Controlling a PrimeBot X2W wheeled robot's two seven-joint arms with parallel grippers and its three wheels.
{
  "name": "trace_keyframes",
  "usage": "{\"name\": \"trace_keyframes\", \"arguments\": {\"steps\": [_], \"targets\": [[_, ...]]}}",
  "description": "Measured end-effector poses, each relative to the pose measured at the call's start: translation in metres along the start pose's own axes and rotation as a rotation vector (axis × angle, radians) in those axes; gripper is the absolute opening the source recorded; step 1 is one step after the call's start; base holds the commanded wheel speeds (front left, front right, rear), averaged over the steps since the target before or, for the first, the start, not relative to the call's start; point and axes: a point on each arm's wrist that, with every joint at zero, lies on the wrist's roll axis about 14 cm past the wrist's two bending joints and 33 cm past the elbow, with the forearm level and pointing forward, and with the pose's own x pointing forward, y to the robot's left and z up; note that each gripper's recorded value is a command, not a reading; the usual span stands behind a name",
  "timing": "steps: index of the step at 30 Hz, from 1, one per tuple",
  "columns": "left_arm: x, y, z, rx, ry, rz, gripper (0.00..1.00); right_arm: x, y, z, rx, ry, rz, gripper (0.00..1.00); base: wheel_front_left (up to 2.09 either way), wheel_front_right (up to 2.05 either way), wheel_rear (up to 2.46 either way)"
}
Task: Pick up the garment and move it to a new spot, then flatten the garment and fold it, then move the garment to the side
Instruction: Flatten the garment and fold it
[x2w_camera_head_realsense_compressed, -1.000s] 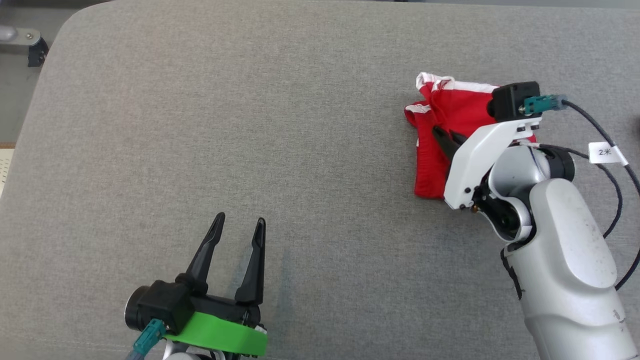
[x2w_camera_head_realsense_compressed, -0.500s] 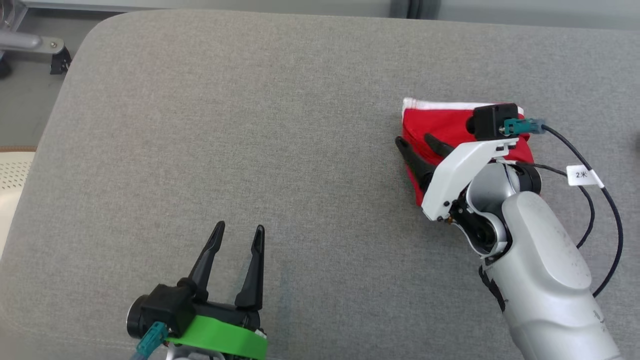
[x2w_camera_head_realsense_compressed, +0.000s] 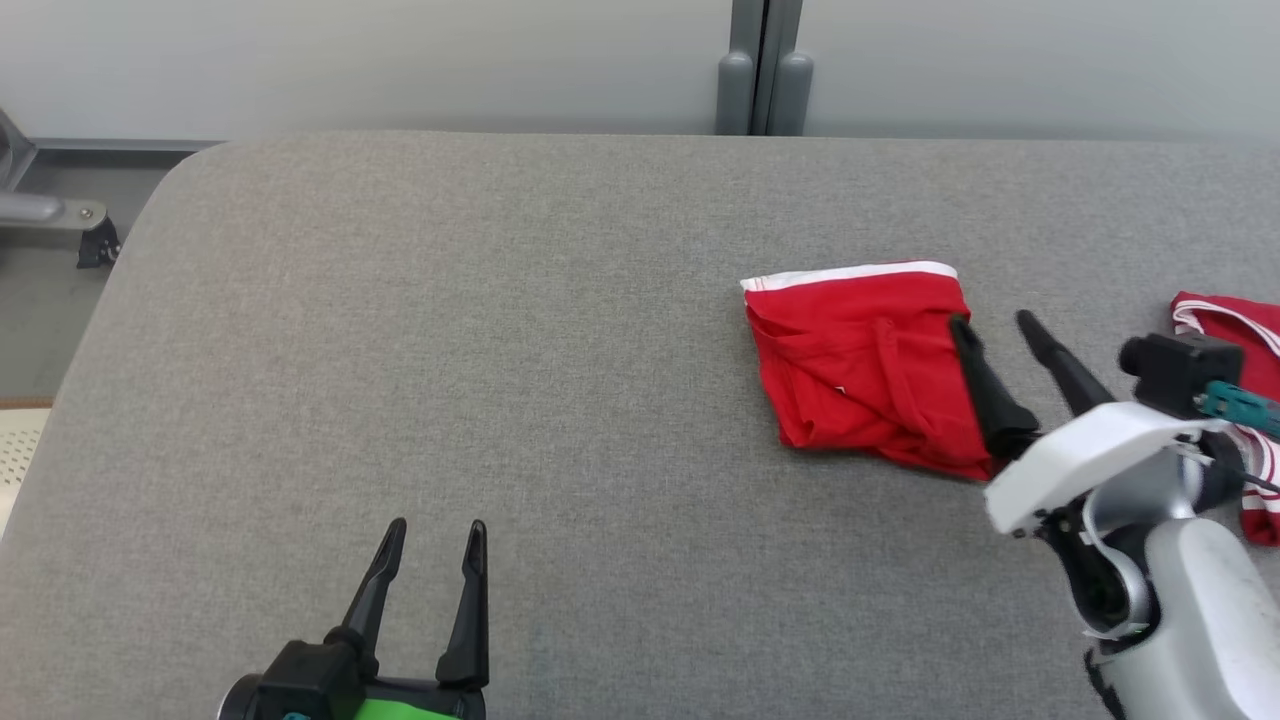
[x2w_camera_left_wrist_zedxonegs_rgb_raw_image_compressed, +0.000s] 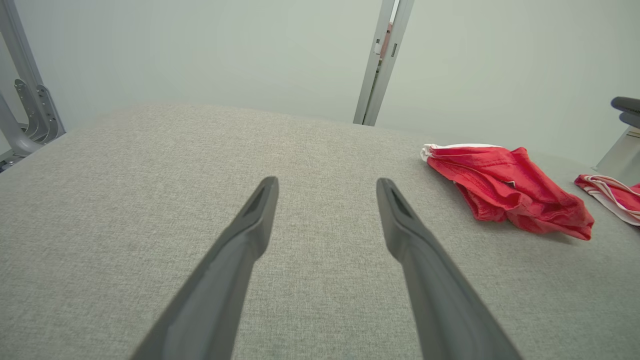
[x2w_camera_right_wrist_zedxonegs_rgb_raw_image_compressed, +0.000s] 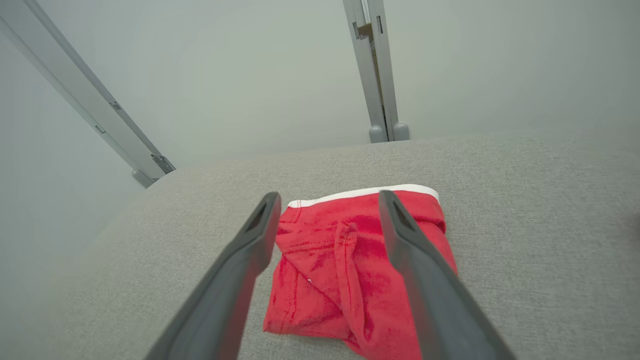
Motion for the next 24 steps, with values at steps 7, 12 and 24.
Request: {"name": "trace_keyframes", "arguments": {"steps": [7, 12, 24], "targets": [[0.008, -0.005, 0.007, 0.008, -0.023, -0.022, 1.0, -0.01, -0.05, 0.009, -0.058, -0.031, -0.143, 0.0, 0.0, 0.0, 0.0], [0.027, -0.01, 0.009, 0.01, -0.028, -0.05, 1.0, 0.017, -0.062, -0.008, -0.086, 0.061, -0.161, 0.0, 0.0, 0.0, 0.0], [0.033, 0.024, -0.008, 0.004, 0.029, 0.057, 1.0, 0.062, -0.031, -0.112, -0.049, 0.325, -0.033, 0.0, 0.0, 0.0, 0.0]]}}
